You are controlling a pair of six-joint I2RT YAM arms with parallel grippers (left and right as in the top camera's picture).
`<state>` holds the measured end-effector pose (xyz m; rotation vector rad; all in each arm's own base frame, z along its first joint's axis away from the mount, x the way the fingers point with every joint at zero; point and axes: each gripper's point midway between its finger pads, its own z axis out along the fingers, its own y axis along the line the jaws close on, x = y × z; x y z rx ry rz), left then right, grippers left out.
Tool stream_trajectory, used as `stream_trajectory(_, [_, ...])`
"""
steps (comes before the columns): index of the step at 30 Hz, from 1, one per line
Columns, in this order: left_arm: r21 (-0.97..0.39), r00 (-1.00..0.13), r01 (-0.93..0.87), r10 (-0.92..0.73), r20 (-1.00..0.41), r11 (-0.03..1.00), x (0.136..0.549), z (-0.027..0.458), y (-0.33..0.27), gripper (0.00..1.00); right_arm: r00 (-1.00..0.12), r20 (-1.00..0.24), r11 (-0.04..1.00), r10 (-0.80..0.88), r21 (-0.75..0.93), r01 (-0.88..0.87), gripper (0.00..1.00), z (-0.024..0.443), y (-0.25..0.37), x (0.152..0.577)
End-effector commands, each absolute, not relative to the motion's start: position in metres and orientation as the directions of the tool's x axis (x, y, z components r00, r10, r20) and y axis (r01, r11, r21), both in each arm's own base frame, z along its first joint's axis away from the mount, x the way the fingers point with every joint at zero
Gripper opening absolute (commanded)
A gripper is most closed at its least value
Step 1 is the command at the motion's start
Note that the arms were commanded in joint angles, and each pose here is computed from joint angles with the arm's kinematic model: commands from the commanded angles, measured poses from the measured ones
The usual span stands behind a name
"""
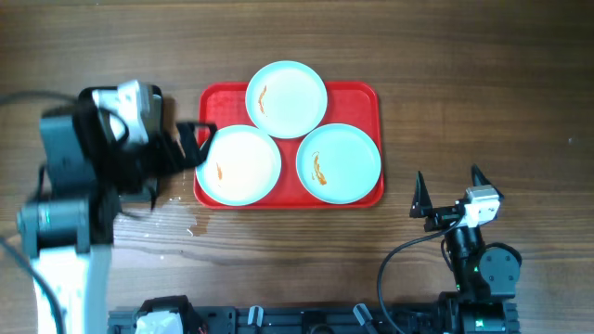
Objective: Clean dirty plates on tray and stack at the side
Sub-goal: 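Reach the left gripper into the black tray and grasp the sponge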
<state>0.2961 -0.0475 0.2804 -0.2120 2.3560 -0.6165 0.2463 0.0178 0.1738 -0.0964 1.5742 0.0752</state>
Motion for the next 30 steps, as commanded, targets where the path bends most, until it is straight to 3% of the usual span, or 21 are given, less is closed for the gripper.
stream_trajectory(1, [-0.29,-0.682,-0.364,-0.465,-0.564,0.885,0.324,0.267,0.032,1.0,0.005,-1.0,0.996,-0.026,-0.026,-0.086,1.0,0.176,0.013,0.246])
stream_trajectory(3, [-0.217,-0.654,-0.537,-0.565,-0.504,0.815,0.328,0.239,0.072,1.0,0.005,-1.0,0.996,-0.026,-0.026,-0.086,1.0,0.176,0.013,0.246])
stream_trajectory(8, [-0.219,-0.687,-0.606,-0.642,-0.341,0.765,0.338,0.188,0.087,1.0,0.005,-1.0,0.996,-0.026,-0.026,-0.086,1.0,0.176,0.013,0.246])
stream_trajectory(11, [-0.063,-0.676,-0.698,-0.686,-0.269,0.713,0.329,0.144,0.121,1.0,0.005,-1.0,0.996,-0.026,-0.026,-0.086,1.0,0.176,0.013,0.246])
stream_trajectory(15, [0.08,-0.583,-0.811,-0.787,-0.202,0.58,0.318,0.098,0.154,1.0,0.005,-1.0,0.996,-0.026,-0.026,-0.086,1.0,0.176,0.013,0.246])
stream_trajectory(16, [0.086,-0.57,-0.82,-0.8,-0.188,0.565,0.318,0.089,0.158,0.96,0.005,-1.0,0.996,-0.026,-0.026,-0.086,1.0,0.176,0.013,0.246])
stream_trajectory(18, [0.101,-0.563,-0.827,-0.811,-0.159,0.553,0.318,0.072,0.163,0.74,0.005,-1.0,0.996,-0.026,-0.026,-0.086,1.0,0.176,0.013,0.246])
stream_trajectory(21, [0.09,-0.563,-0.827,-0.817,-0.123,0.556,0.326,0.049,0.163,0.79,0.005,-1.0,0.996,-0.026,-0.026,-0.086,1.0,0.176,0.013,0.246])
stream_trajectory(30, [0.079,-0.562,-0.827,-0.82,-0.109,0.557,0.338,0.014,0.165,0.74,0.005,-1.0,0.996,-0.026,-0.026,-0.086,1.0,0.176,0.013,0.246])
